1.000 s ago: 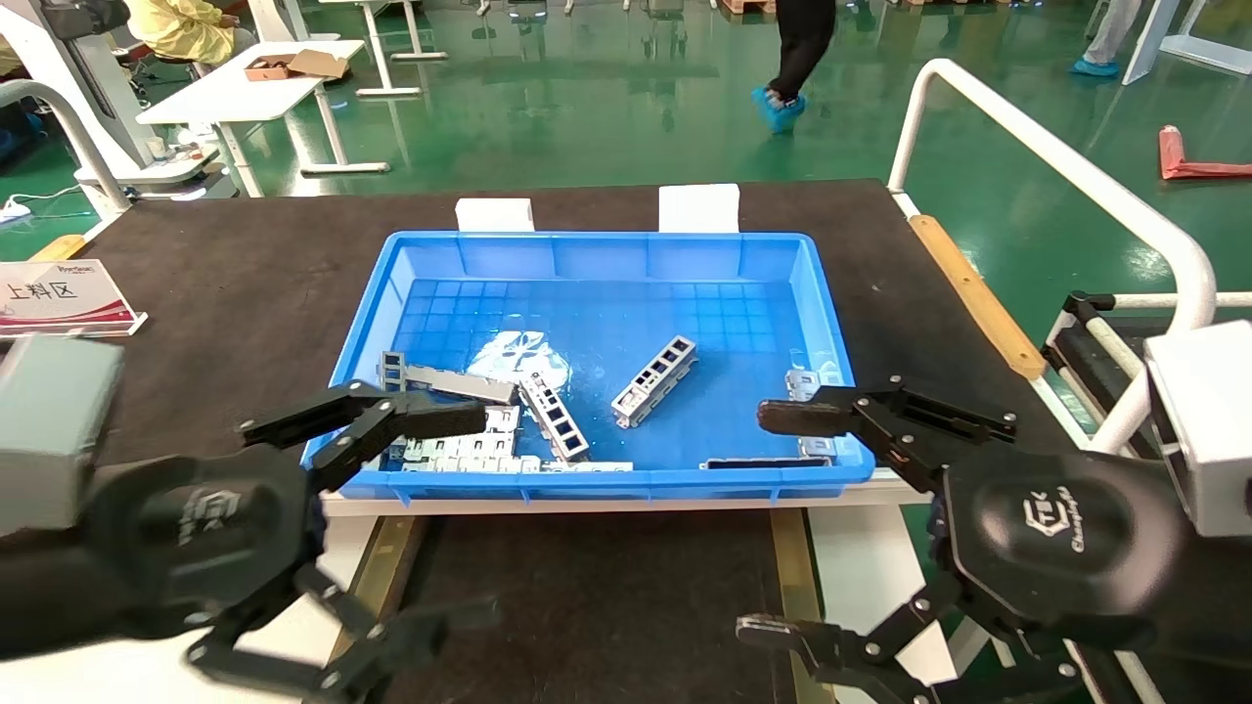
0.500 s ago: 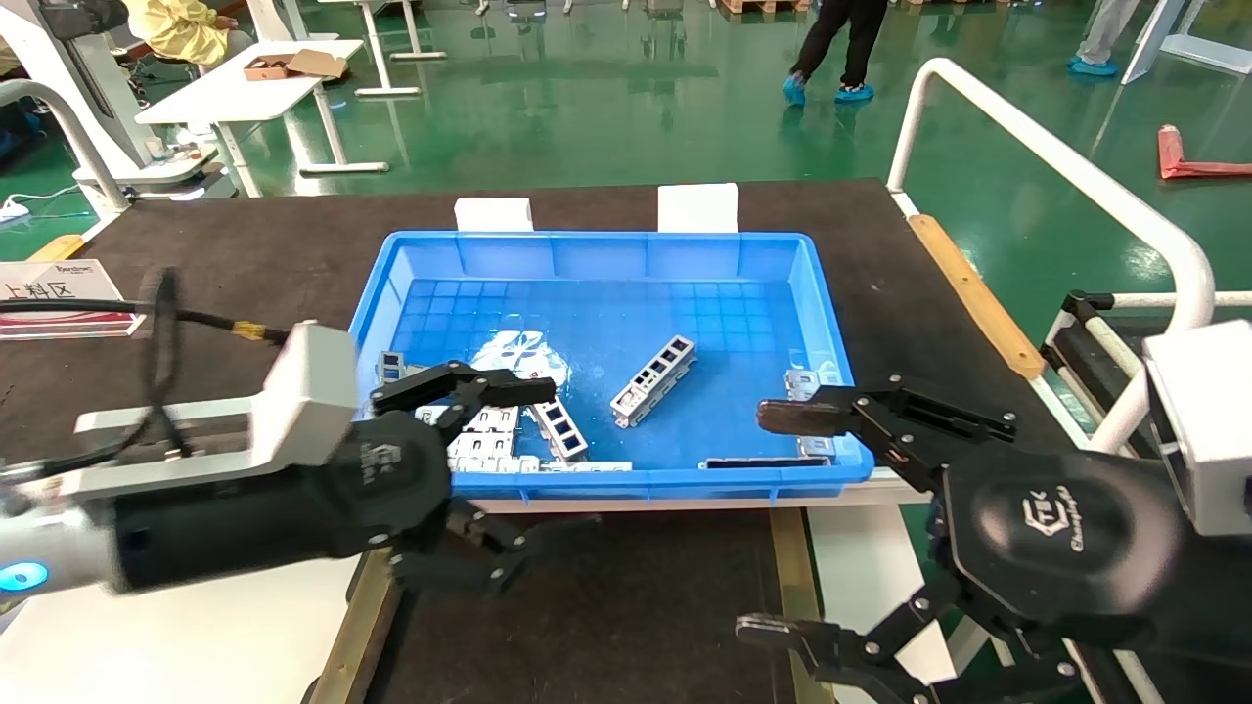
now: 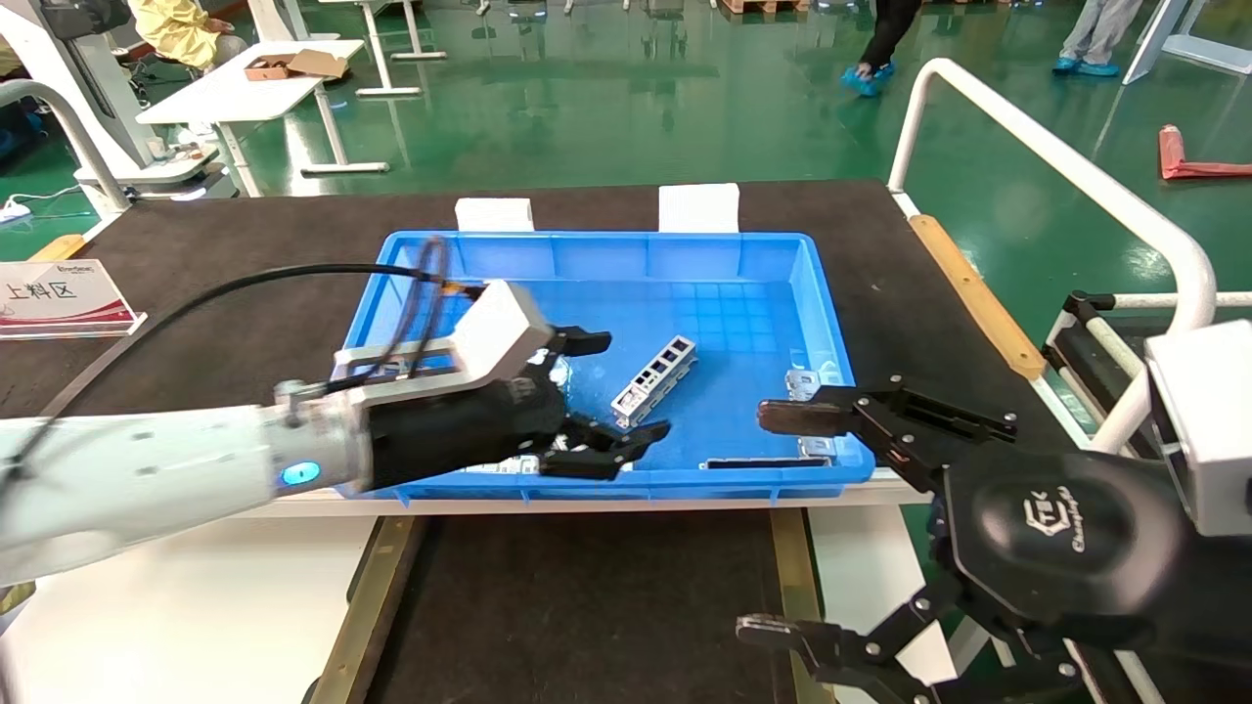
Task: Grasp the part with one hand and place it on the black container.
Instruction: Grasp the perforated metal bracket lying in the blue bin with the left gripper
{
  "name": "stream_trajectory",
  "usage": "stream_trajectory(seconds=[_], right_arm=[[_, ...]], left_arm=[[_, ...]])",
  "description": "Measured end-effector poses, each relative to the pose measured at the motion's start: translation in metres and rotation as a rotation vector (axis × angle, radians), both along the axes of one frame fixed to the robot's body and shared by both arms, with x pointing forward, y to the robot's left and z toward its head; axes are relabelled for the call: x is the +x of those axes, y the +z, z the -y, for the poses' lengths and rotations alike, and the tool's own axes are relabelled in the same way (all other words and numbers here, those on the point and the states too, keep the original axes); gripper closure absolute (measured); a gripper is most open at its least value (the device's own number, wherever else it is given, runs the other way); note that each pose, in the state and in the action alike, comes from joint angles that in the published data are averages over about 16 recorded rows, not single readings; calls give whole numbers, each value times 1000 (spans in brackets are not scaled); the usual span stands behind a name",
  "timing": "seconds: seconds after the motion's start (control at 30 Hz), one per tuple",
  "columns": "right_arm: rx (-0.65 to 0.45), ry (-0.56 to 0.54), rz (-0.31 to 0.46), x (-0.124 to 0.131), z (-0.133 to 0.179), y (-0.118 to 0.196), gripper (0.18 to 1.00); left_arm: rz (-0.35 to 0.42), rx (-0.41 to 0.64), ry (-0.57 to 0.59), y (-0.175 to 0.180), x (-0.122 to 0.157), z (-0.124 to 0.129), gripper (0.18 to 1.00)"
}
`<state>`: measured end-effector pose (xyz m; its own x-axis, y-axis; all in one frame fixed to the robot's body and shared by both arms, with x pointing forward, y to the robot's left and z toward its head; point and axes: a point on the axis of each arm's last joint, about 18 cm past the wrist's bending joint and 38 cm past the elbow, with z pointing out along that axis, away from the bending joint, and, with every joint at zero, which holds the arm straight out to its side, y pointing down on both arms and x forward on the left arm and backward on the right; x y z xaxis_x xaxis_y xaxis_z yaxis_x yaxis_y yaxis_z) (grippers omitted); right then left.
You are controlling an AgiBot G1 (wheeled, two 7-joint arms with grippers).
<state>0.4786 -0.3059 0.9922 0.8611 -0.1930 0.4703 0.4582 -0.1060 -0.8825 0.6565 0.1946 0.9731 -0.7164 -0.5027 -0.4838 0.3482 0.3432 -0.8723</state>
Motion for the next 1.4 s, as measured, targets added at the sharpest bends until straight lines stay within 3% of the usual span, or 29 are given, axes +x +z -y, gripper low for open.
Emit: stream_trajectory(seconds=[0.33,0.6,1.1,1.4], right_arm=[[0,0,0,0,0,0,178],[0,0,0,0,0,0,178],[0,0,0,0,0,0,219],[0,0,0,0,0,0,337]], left_arm=[[-58,-34,137,-8,59,41,184],[-107,-53,239,-20,90,59,184],[-138,-69,333,-37,106,69,219],[-160,-84,357,-42,108,72,312]])
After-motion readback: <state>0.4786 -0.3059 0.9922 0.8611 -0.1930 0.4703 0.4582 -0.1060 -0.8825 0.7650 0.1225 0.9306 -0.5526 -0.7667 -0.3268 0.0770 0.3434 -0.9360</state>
